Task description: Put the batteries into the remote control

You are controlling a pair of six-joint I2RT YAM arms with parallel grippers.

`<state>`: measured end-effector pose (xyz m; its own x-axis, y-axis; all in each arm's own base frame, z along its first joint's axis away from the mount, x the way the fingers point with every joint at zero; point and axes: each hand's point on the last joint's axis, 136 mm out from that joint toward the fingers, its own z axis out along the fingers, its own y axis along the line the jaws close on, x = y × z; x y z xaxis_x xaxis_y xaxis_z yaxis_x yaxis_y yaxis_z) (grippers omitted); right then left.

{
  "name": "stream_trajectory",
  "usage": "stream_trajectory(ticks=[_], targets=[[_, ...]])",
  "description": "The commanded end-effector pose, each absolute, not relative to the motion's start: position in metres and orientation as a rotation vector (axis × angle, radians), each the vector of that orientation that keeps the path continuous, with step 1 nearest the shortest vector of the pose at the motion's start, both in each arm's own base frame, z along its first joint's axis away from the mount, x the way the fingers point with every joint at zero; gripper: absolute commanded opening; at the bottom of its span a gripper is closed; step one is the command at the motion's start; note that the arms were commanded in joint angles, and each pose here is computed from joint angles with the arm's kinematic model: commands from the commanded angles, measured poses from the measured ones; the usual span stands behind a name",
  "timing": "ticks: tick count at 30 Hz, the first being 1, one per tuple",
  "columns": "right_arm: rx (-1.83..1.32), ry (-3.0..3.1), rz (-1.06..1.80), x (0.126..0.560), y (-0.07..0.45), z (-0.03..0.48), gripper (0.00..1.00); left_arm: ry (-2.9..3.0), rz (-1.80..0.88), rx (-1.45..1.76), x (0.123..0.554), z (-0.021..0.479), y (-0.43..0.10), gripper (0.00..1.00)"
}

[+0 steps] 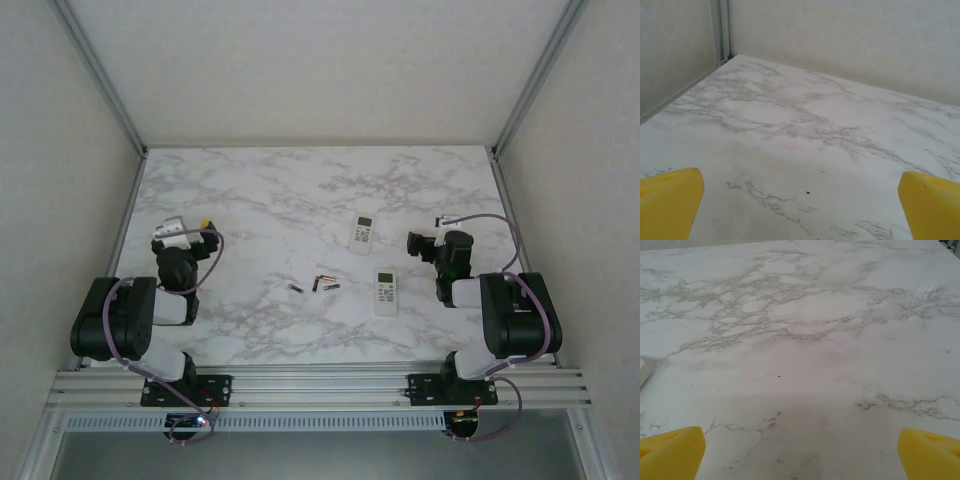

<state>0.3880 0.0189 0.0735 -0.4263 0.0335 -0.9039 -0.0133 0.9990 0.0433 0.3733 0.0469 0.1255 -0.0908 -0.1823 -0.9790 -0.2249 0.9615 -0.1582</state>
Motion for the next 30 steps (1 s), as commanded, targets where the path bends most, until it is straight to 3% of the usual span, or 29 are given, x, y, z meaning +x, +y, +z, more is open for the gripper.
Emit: stream_trajectory(ticks=[1, 22, 26, 30], targets=[[-0.005, 1.987, 0.040, 0.394, 0.019, 0.082, 0.99, 1.652, 0.032, -0.286, 0.373, 0.130, 0.044, 1.00], [-0.023, 1.984, 0.053, 0.394, 0.023, 0.084, 0.99, 1.641, 0.033, -0.281, 0.371, 0.132, 0.044, 1.00], [0.097, 1.949, -0.069, 0.384, 0.012, 0.143, 0.99, 1.539, 0.121, -0.353, 0.349, 0.174, 0.050, 1.00], [0.437, 2.114, 0.133, 0.342, 0.015, 0.169, 0.99, 1.499, -0.005, -0.448, 0.338, 0.227, 0.032, 0.99]])
